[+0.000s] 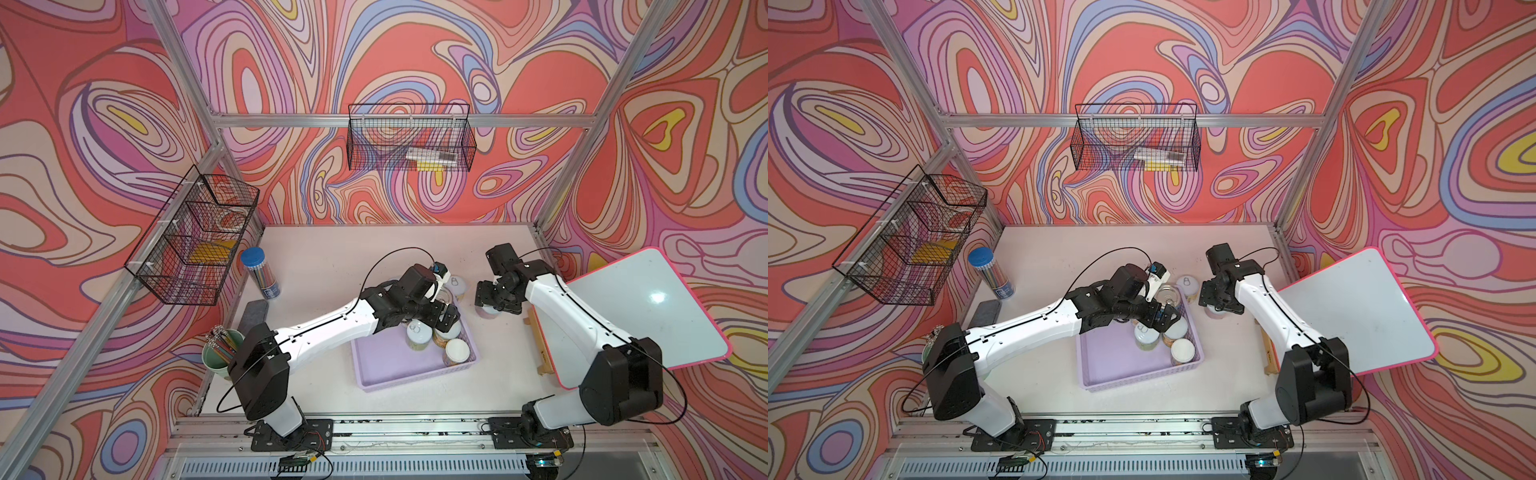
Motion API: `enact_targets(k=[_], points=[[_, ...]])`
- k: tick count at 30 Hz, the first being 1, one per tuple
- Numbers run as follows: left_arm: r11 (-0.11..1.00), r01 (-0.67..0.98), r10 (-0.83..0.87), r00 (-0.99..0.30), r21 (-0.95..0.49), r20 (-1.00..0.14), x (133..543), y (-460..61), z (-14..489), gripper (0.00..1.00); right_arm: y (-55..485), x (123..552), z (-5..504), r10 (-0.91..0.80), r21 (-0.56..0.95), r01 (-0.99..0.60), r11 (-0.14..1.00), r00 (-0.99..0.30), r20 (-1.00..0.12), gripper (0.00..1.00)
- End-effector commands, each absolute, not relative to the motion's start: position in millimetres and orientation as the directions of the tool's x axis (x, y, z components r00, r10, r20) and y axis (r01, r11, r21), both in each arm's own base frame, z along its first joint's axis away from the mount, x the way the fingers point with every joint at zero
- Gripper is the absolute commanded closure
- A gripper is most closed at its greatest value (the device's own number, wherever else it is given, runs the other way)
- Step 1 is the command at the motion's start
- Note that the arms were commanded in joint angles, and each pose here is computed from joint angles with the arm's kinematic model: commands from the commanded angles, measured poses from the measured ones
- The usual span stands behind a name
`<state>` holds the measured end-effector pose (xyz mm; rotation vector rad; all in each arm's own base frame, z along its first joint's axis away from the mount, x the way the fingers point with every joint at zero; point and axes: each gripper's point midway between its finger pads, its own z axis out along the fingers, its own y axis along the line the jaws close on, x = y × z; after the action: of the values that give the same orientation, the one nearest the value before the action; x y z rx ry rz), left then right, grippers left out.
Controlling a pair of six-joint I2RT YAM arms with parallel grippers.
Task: Put the canned food in the basket
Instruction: Pick up the canned food from the center of the board.
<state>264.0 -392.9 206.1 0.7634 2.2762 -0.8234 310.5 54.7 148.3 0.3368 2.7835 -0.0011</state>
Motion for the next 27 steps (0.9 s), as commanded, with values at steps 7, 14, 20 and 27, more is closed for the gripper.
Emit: enact_targets(k=[7,14,20,27], points=[[0.604,0.708,0.332,-0.641,-0.366,-0.692,259,-409,212,0.01,49,295,184,0.235,0.047,0.236,0.971,-0.889,-0.394,0.55],[0.611,0.684,0.293,-0.662,-0.398,-0.690,255,-398,211,0.01,73,286,193,0.208,0.065,0.199,0.978,-0.887,-0.412,0.57],[0.630,0.637,0.215,-0.693,-0.444,-0.688,259,-376,211,0.01,102,273,198,0.156,0.047,0.150,0.988,-0.894,-0.419,0.59],[0.671,0.579,0.151,-0.718,-0.464,-0.679,265,-340,207,0.01,128,258,205,0.113,0.063,0.095,0.994,-0.899,-0.424,0.60]])
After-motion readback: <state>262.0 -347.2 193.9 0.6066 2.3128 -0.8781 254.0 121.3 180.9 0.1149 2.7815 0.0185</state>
